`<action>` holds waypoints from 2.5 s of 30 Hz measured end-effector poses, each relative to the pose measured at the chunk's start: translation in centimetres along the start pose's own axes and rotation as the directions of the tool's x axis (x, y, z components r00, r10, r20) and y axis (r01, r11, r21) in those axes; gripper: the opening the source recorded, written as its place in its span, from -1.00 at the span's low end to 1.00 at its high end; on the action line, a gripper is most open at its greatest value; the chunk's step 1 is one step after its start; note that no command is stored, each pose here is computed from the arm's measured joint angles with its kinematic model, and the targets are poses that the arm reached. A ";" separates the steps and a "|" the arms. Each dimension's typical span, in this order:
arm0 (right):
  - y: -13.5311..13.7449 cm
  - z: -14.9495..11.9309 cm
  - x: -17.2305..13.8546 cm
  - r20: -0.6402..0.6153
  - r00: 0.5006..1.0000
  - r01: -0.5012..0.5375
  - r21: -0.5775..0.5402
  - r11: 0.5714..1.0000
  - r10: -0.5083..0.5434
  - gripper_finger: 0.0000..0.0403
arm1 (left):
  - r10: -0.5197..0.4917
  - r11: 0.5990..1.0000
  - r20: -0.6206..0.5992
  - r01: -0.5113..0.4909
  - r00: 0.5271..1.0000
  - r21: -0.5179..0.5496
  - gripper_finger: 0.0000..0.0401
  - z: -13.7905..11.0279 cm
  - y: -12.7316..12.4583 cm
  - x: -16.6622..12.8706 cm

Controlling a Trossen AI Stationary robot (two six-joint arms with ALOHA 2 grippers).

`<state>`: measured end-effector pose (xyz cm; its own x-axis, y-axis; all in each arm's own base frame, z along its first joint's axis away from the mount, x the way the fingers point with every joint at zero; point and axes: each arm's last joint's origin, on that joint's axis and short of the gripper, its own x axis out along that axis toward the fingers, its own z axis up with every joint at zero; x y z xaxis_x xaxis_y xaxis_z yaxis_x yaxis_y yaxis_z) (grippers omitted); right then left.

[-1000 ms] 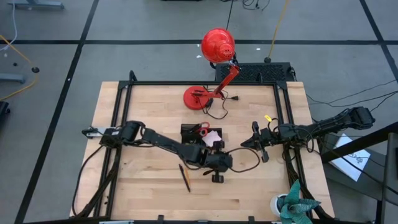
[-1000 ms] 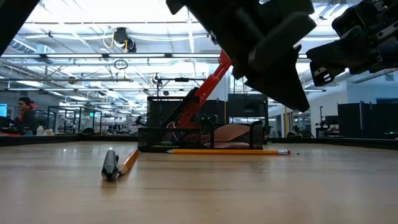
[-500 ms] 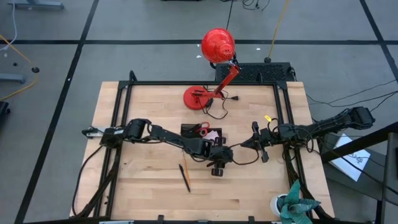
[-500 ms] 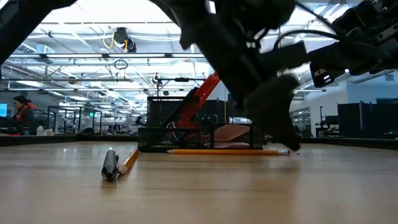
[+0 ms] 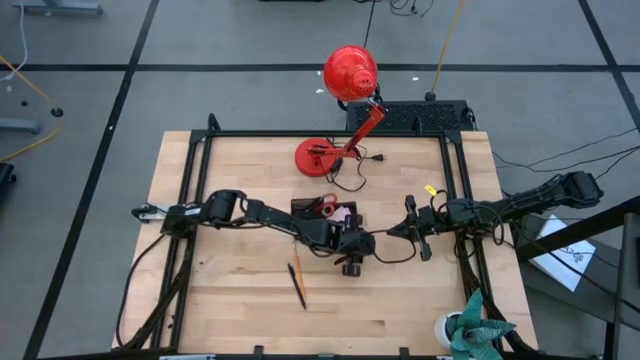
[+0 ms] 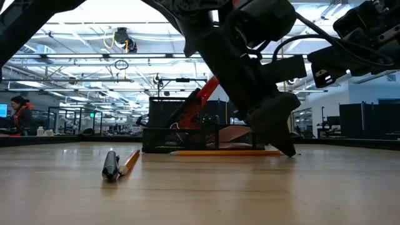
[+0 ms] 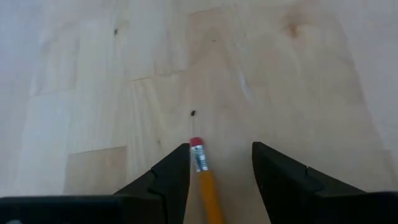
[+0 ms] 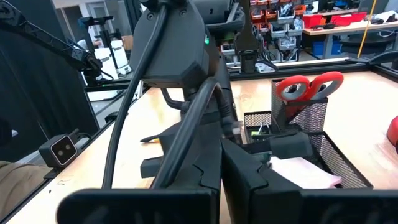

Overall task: Pick and place office supplies into organizer
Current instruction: Put the right yellow pencil into the desk organizer

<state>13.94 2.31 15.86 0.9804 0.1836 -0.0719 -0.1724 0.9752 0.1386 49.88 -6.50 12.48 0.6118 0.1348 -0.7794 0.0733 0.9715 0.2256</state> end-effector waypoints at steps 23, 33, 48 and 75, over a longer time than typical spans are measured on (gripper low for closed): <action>0.0 0.0 0.0 0.000 1.000 0.000 0.005 1.000 0.000 -0.98 | -0.178 0.967 -0.135 0.148 0.975 -0.206 -0.39 -2.2 -0.2 1.7; 0.0 0.0 0.0 0.001 1.000 -0.001 0.007 1.000 0.001 -0.98 | -0.170 0.967 -0.146 0.137 0.974 -0.215 -0.94 -2.5 -0.7 2.2; 0.0 0.1 0.0 0.009 1.000 -0.003 0.005 1.000 0.003 -0.98 | -0.170 0.983 -0.003 0.169 0.985 -0.073 -0.91 0.2 -1.9 -1.2; 0.0 -0.2 0.0 -0.020 1.000 0.000 0.008 1.000 0.000 -0.98 | -0.078 0.996 -0.274 0.084 0.959 0.008 -0.94 0.6 -1.6 -14.9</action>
<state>13.92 2.32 15.68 0.9783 0.1859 -0.0912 -0.1715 0.9742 0.1466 41.11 -10.16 24.13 0.3652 0.1067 -0.9248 0.1303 0.9778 0.1642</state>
